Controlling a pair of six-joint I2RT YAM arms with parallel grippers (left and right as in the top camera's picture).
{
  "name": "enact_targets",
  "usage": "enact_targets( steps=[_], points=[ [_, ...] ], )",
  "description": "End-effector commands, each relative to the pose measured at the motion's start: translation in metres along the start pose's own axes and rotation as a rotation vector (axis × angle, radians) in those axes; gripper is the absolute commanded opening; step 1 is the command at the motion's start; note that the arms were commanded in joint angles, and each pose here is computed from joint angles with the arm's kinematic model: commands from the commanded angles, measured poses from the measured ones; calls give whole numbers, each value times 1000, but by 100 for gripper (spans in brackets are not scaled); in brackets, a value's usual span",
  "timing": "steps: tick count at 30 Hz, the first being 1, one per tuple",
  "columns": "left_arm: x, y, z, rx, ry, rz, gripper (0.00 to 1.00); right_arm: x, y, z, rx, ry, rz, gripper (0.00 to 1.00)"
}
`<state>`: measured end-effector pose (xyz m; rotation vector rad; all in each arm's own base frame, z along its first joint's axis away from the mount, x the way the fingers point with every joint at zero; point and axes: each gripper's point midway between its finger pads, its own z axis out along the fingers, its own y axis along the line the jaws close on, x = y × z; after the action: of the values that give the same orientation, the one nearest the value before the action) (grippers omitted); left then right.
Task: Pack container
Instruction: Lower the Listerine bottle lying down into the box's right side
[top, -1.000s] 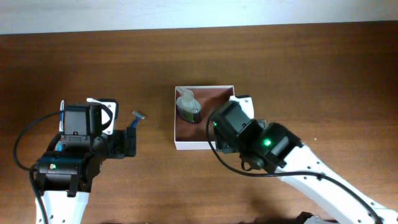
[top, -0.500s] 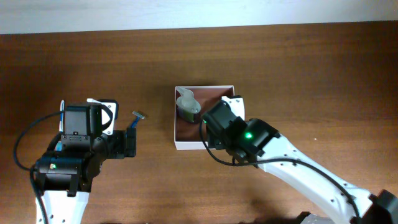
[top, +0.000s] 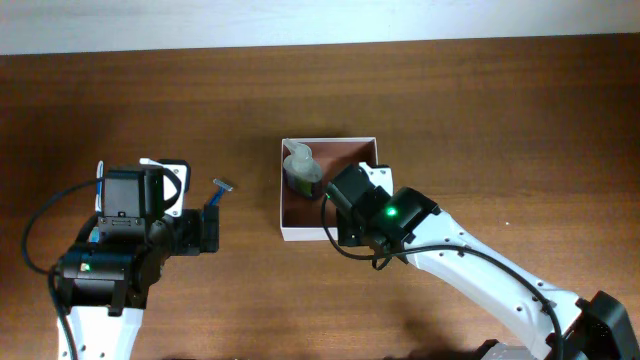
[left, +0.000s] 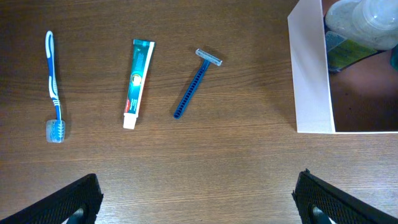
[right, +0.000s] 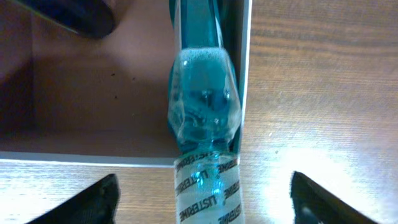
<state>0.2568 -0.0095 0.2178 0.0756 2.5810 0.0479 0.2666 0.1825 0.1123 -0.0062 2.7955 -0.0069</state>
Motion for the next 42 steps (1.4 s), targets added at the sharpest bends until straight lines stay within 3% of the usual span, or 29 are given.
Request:
enact_targets(
  steps=[1,5,23,25,27,42],
  points=[
    [-5,-1,-4,10,-14,-10,100,8,1,5,-9,38,14,63],
    [-5,-1,-4,9,-14,-10,100,9,2,5,-18,49,14,54],
    [-3,-1,-4,9,-7,-9,100,12,-2,5,2,59,50,52],
    [-3,-1,-4,9,-7,-9,100,12,-2,5,2,59,50,38],
    [-3,-1,-4,9,-7,-9,100,13,-2,5,2,60,50,35],
    [-3,-1,-4,9,-7,-9,100,12,-6,9,23,43,49,36]
  ],
)
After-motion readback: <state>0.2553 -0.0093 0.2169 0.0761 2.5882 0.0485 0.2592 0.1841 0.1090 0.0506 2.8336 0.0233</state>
